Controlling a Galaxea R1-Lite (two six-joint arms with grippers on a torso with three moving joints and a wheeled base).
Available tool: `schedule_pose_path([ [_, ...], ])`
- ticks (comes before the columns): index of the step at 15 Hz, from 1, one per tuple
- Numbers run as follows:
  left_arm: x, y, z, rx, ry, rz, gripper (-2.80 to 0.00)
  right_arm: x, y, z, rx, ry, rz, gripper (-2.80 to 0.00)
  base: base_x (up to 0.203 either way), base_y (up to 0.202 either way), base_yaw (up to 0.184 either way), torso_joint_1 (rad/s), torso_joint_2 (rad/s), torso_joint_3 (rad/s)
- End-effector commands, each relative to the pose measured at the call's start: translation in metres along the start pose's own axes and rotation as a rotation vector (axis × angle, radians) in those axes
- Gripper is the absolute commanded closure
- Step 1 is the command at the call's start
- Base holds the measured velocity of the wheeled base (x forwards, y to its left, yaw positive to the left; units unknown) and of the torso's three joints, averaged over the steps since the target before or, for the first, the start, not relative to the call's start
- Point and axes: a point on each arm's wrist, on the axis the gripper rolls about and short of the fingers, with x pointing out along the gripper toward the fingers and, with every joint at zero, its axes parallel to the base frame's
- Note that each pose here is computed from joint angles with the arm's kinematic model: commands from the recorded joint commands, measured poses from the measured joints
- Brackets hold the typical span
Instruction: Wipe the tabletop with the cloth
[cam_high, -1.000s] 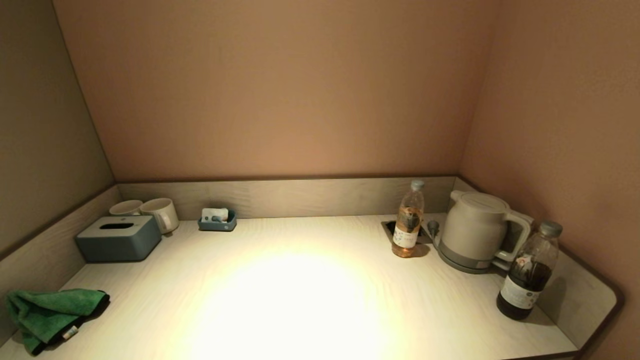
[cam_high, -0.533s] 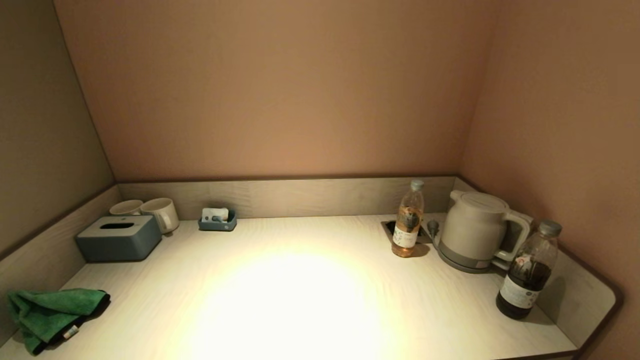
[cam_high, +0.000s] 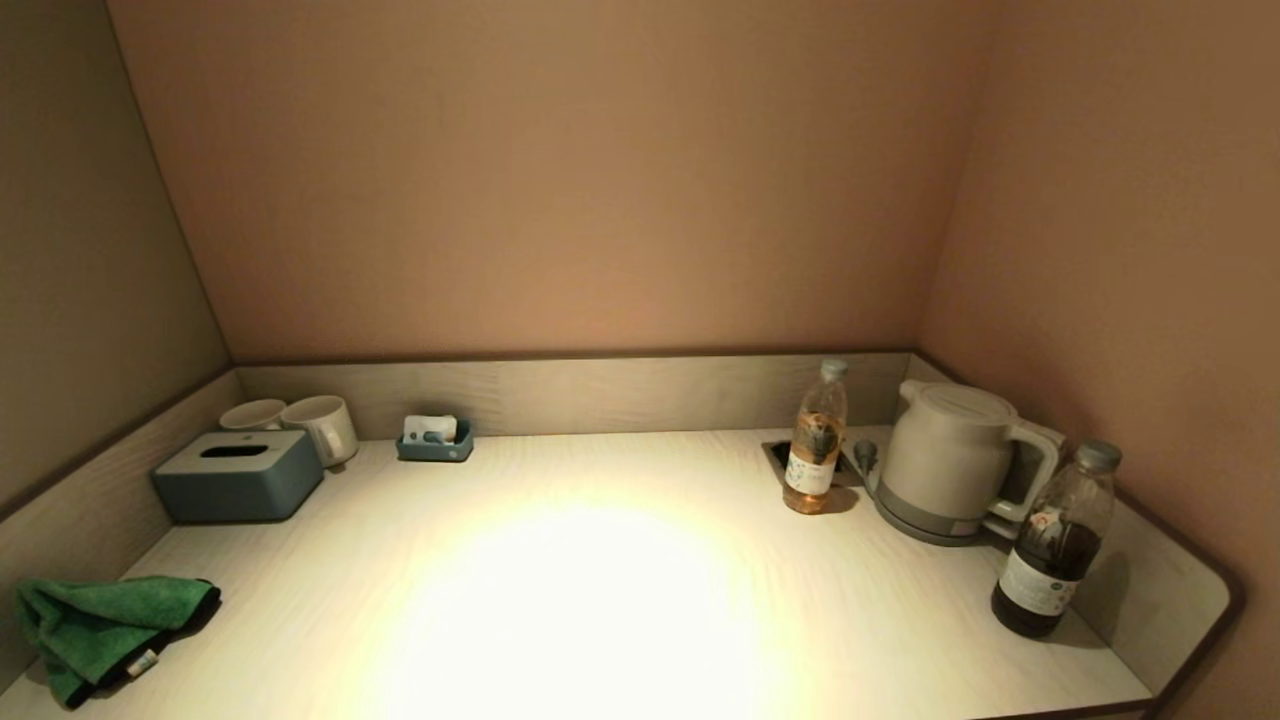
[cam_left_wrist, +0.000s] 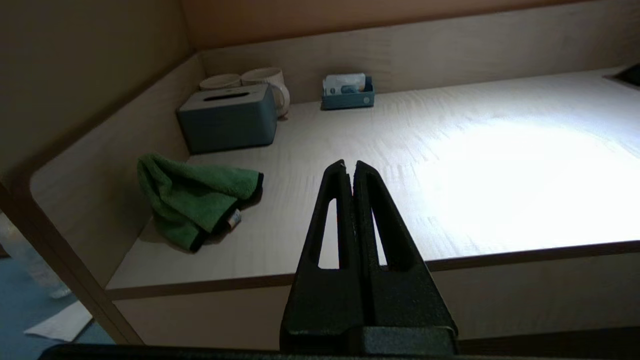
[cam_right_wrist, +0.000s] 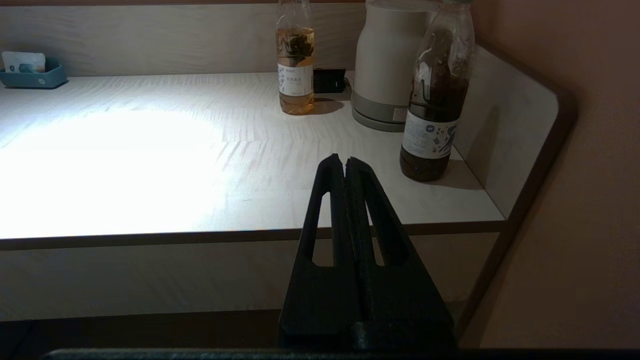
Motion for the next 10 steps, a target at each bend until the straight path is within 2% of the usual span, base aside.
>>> schedule_pose_path([
  [1,0.0002,-0.0002,-0.0017,-0.009,0.009,-0.001,0.0,0.0001,0.0,0.0001,0.0,0.001,0.0,0.0,0.0,0.0,0.0,0.0,0.0,0.0],
  [3,-0.0001,-0.0007,-0.0072,-0.026,0.064,-0.008,0.0,0.0001,0.0,0.0001,0.0,0.001,0.0,0.0,0.0,0.0,0.0,0.0,0.0,0.0],
  [6,-0.0001,-0.0007,-0.0063,-0.059,0.057,-0.006,0.0,0.0001,0.0,0.0001,0.0,0.001,0.0,0.0,0.0,0.0,0.0,0.0,0.0,0.0],
  [10,-0.0001,-0.0007,-0.0065,-0.06,0.058,-0.006,0.0,0.0001,0.0,0.0001,0.0,0.001,0.0,0.0,0.0,0.0,0.0,0.0,0.0,0.0],
])
